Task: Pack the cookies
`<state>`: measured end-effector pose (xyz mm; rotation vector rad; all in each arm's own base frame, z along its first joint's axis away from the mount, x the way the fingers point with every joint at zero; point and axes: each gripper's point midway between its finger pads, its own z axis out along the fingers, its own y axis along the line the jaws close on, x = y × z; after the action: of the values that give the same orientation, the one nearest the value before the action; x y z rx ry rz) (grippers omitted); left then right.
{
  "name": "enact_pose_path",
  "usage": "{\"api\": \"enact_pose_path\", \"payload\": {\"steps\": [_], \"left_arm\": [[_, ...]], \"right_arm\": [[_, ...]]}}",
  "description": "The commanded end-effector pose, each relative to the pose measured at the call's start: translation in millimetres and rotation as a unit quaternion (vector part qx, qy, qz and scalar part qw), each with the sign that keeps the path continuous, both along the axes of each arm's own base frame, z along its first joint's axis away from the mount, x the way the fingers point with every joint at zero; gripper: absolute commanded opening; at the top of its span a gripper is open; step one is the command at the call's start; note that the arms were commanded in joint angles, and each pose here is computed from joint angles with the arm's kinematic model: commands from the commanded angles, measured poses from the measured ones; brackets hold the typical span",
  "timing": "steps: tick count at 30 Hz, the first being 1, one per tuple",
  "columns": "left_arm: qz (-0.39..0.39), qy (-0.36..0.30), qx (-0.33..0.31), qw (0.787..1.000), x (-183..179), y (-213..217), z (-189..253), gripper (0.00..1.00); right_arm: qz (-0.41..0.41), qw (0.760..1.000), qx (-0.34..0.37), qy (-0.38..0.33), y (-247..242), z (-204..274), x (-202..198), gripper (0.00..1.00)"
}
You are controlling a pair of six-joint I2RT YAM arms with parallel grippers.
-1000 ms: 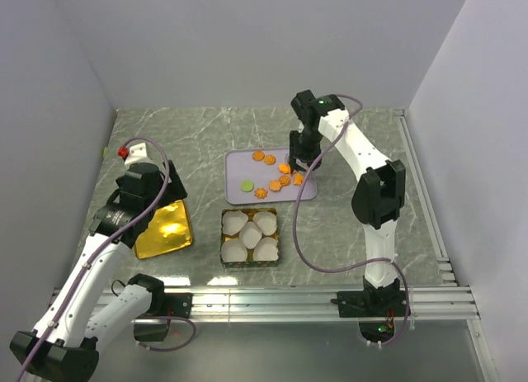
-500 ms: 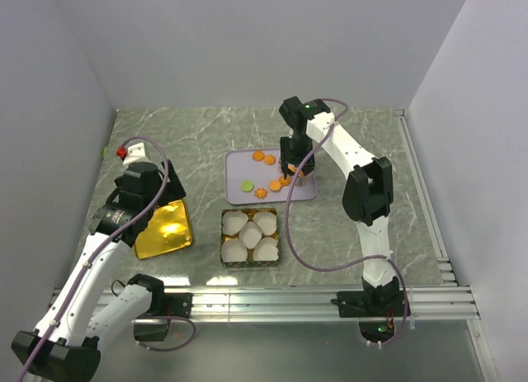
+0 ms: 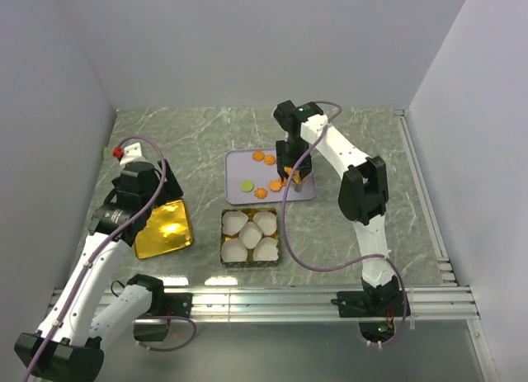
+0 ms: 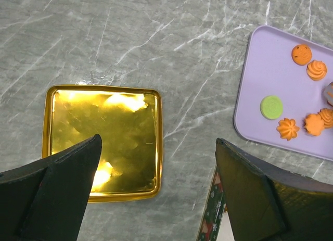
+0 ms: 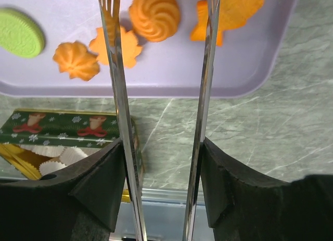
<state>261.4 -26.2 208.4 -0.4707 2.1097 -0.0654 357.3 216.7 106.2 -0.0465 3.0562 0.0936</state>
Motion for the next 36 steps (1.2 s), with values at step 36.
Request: {"api": "enact_pose_path", "payload": {"steps": [36], "left_arm": [[0.003, -0.030, -0.008, 1.000, 4.9, 4.5, 11.8, 0.94]], "right_arm": [[0.038, 0.996, 0.019, 0.084, 20.1, -21.3, -48.0, 0.58]]}}
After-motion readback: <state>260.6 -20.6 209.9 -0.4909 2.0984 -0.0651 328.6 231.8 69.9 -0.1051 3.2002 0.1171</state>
